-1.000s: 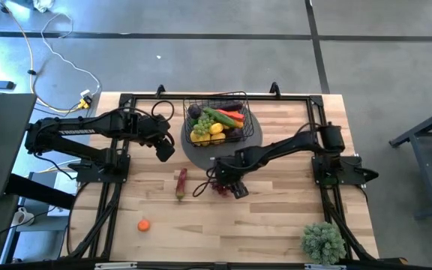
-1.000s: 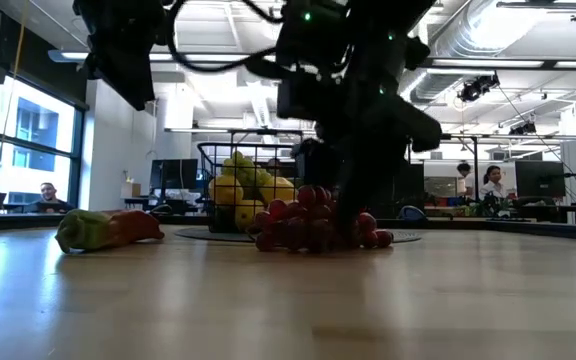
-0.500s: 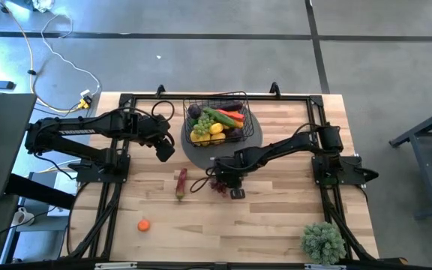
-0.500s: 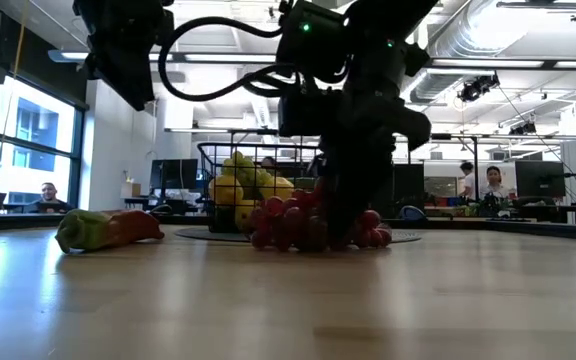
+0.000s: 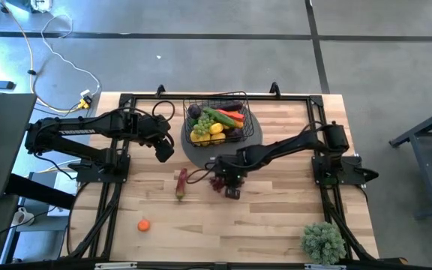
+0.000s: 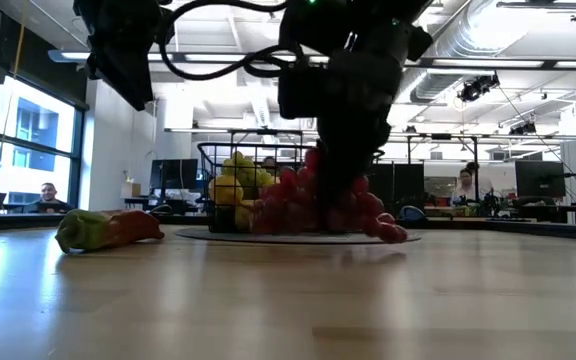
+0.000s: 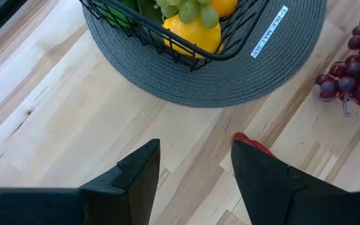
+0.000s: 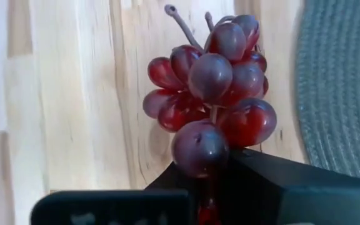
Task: Build produce basket
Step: Put the red grapes into the wire basket
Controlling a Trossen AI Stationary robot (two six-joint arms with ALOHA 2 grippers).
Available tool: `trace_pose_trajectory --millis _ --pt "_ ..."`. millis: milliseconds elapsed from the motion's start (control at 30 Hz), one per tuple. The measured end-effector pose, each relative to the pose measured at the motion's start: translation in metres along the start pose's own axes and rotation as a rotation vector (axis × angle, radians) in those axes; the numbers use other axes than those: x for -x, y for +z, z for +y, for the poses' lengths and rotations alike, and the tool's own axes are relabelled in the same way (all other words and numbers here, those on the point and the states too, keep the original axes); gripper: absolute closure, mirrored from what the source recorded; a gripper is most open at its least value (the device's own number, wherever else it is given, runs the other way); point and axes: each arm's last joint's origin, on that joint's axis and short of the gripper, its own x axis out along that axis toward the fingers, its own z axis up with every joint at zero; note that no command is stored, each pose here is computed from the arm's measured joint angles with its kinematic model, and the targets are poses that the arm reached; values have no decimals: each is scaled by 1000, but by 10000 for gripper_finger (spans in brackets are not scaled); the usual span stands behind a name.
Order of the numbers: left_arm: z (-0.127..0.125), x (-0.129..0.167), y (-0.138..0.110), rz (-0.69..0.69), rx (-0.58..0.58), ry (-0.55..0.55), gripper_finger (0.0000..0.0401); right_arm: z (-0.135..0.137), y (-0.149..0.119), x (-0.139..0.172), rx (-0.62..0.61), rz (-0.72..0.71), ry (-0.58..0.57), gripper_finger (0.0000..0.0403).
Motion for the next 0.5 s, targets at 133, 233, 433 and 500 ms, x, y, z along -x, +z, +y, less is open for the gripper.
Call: trace_pose_trajectory --millis 133,233,433,500 --pt "0 0 0 0 -1 0 213 1 3 9 -51 -45 -27 400" --pt "0 0 0 -1 -15 -1 213 -1 9 20 -71 -110 -42 400" --pt "0 0 0 -1 -31 1 213 -6 21 54 -115 -261 -35 402" --pt "0 0 0 -1 -46 1 213 -7 23 68 -118 -314 -47 402"
